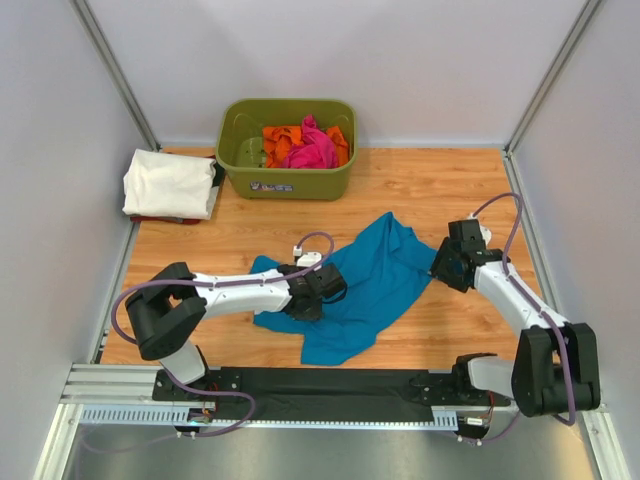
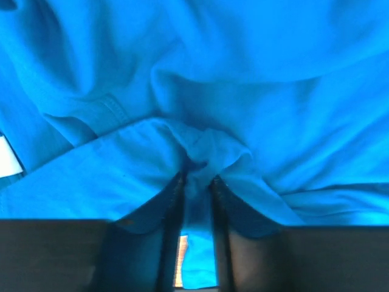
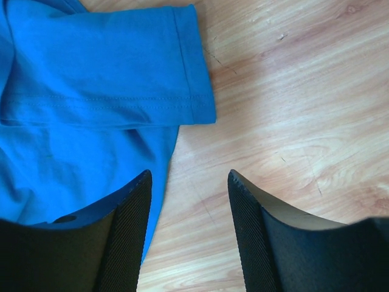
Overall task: Fold and stack the t-shirts
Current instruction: Flatten the tshirt out
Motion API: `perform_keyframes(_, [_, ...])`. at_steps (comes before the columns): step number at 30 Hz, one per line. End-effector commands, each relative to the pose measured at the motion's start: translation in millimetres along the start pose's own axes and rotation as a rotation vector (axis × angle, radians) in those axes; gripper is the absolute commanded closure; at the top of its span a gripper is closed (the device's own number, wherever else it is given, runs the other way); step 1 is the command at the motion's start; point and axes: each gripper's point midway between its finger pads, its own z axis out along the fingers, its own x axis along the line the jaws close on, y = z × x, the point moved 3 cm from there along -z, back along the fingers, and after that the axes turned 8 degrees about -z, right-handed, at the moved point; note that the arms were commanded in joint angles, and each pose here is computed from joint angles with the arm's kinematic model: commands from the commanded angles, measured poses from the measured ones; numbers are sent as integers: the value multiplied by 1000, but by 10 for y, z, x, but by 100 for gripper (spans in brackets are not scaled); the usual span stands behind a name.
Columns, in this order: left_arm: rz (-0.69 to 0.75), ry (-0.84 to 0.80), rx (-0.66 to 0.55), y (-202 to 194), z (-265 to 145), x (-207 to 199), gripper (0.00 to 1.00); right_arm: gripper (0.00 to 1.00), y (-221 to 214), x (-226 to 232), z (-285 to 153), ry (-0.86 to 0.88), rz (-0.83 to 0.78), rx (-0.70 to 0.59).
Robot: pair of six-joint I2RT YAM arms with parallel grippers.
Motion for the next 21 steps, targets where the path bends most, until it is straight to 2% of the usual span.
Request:
perform_keyframes(1, [-69, -43, -40, 70, -130, -63, 81, 46, 157, 82, 91, 14, -6, -35])
perform_keyframes(2, [-75, -35, -48, 88, -166, -34, 100, 46, 153, 81, 118, 9, -4, -31])
perform_keyframes(6, [-113, 45, -118, 191, -410, 293, 100, 49, 140, 105, 177, 16, 19, -24])
perform_keyframes(7, [-139, 37, -162, 274, -527, 362, 100, 50, 137, 128, 176, 31, 18, -25])
perform_keyframes(12, [-300, 71, -226, 291, -787, 775, 100, 55, 186, 171, 190, 68, -10, -61])
perform_keyframes(16, [-401, 137, -241, 210, -813, 1088, 100, 57, 183, 201, 254, 83, -24, -49])
perform_keyframes(21, [-445, 201, -213, 74, -706, 1300, 100, 57, 126, 302, 291, 140, -6, -12])
